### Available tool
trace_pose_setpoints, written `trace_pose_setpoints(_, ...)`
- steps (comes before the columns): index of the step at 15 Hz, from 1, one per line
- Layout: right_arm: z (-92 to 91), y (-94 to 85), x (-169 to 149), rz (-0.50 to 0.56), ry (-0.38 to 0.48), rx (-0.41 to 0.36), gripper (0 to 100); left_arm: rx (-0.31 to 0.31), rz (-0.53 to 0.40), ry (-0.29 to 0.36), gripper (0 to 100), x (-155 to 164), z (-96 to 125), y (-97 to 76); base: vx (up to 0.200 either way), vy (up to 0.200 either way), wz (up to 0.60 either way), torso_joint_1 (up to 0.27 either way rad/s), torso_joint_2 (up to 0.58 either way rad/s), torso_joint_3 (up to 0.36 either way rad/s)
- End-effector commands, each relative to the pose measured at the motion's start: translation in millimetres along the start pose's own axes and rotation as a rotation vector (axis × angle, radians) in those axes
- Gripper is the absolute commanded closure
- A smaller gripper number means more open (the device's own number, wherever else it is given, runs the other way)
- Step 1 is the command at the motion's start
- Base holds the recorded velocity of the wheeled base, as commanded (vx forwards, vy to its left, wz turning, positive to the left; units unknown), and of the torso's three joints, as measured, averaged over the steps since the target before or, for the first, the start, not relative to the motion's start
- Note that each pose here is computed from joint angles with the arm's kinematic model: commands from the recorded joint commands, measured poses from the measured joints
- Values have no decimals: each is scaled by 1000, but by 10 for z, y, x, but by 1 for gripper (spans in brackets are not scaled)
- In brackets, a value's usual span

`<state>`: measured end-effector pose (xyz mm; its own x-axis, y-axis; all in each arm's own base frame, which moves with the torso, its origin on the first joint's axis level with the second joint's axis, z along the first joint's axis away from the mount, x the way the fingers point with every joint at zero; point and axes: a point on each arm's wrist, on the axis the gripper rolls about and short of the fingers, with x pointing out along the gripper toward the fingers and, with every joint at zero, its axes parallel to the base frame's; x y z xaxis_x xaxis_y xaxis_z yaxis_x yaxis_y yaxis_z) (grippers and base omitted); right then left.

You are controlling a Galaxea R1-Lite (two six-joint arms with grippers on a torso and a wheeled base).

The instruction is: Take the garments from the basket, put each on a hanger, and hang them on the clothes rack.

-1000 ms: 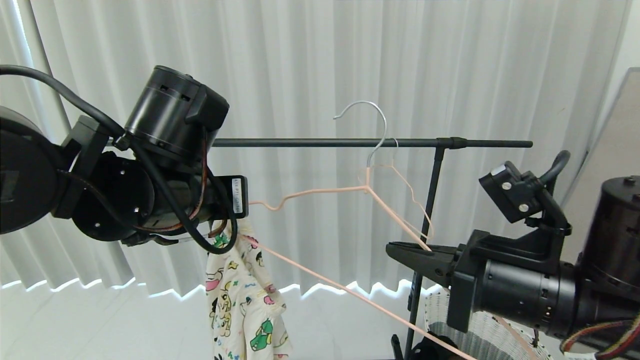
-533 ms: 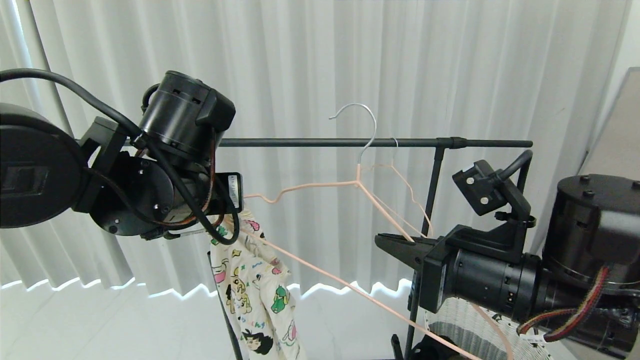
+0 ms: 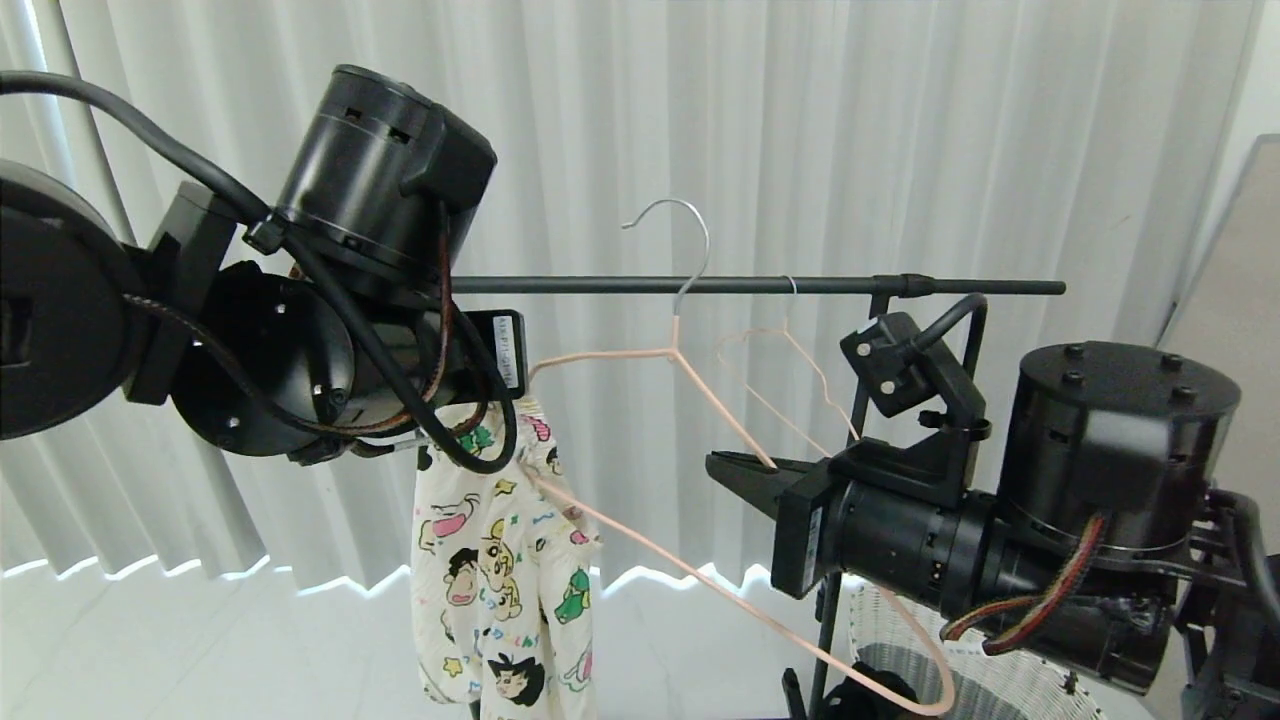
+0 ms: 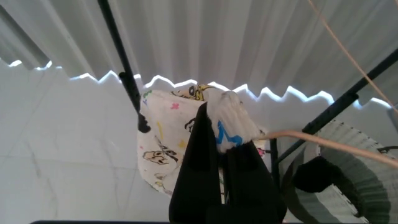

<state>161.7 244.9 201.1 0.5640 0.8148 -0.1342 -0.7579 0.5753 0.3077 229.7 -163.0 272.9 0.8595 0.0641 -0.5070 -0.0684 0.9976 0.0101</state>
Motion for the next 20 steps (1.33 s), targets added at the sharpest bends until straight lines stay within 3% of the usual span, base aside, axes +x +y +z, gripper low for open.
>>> trace_pose_setpoints(1, -68, 38, 80, 5, 21, 6, 100, -2, -25, -14, 100, -64, 24, -34, 0, 0, 0, 0, 0, 0)
trace_pose_setpoints(4, -120, 131, 178, 18, 30, 13, 100, 6, -110, -27, 100, -196, 49, -152, 0, 0, 0, 0, 0, 0)
trace_pose_setpoints(7, -175, 135, 267, 6, 12, 16, 100, 15, -251, -25, 100, -408, 68, -224, 0, 0, 0, 0, 0, 0)
trace_pose_setpoints(16, -169, 156, 257, -8, -3, 16, 100, 27, -270, -23, 100, -447, 37, -264, 0, 0, 0, 0, 0, 0)
trace_pose_setpoints(17, -157, 155, 257, -24, -20, 17, 100, 28, -265, -24, 0, -442, 36, -266, 0, 0, 0, 0, 0, 0)
trace_pose_setpoints(20, -129, 157, 260, -45, -58, 16, 100, 44, -253, -24, 0, -435, 20, -260, 0, 0, 0, 0, 0, 0)
